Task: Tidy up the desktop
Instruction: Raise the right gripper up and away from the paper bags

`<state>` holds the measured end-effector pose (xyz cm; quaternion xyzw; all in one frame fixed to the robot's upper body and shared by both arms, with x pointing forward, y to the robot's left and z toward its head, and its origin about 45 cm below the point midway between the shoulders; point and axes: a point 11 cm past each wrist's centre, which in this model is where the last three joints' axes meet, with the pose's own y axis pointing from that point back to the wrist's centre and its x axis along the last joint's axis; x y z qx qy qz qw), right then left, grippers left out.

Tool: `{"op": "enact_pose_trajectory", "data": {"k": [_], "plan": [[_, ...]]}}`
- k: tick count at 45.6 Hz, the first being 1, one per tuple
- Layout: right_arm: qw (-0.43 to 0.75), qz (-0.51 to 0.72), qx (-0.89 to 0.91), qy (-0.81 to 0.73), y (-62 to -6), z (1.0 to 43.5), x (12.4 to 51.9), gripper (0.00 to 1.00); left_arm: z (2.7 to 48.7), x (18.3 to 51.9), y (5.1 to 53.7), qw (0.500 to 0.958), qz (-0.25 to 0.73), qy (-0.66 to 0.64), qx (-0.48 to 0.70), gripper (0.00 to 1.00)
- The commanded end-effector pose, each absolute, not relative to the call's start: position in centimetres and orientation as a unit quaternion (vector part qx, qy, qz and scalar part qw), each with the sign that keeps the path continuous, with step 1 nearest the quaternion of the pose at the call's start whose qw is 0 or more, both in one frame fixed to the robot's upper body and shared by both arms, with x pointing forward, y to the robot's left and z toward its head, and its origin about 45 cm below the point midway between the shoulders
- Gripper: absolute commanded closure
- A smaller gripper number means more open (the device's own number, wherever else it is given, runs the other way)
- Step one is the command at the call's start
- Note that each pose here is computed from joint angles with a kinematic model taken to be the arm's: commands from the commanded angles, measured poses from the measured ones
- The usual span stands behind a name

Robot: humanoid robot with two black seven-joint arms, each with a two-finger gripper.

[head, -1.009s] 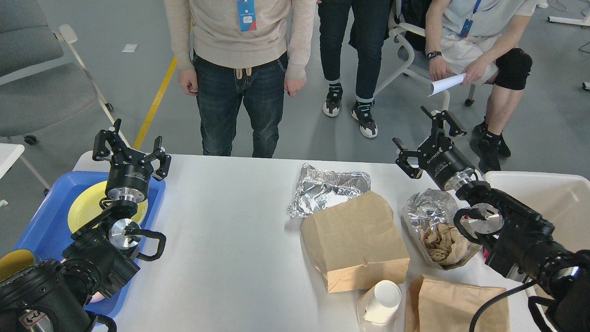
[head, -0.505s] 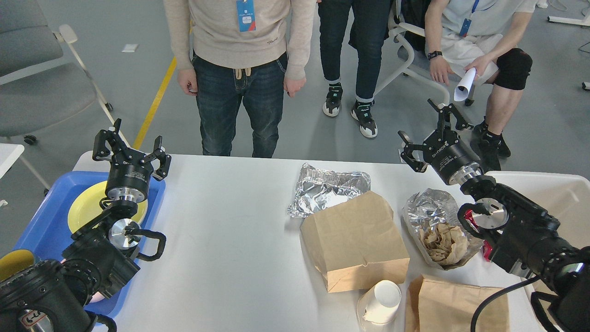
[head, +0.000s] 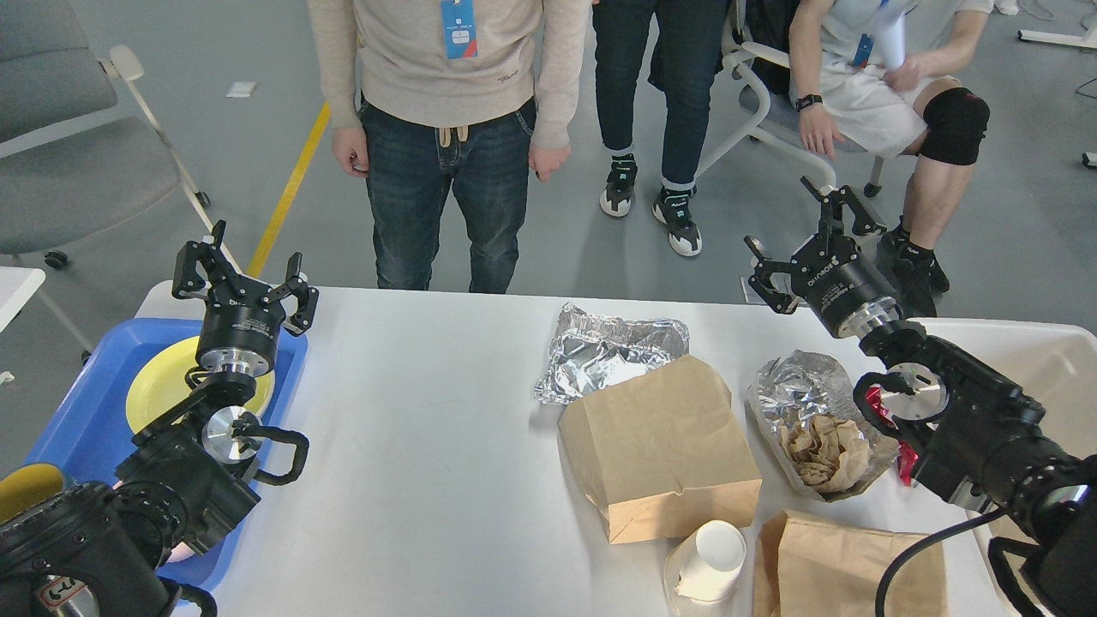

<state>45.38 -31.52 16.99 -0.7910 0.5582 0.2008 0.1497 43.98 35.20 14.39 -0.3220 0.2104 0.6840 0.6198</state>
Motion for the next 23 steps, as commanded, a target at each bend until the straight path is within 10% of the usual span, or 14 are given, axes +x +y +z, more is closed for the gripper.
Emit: {"op": "enact_pose_trajectory", "data": {"k": [1,23], "plan": [[0.175,0.204,-0.774,0.573,-33.0,17.1,45.1,0.00,14.4,44.0,35.2,0.620,0.684,0.210,-0.322,0.03],[0.167,0.209,-0.769,0.580,-34.3,16.2,44.1,0.00,14.4,44.0,35.2,0.620,0.684,0.210,-0.322,0.03]]}}
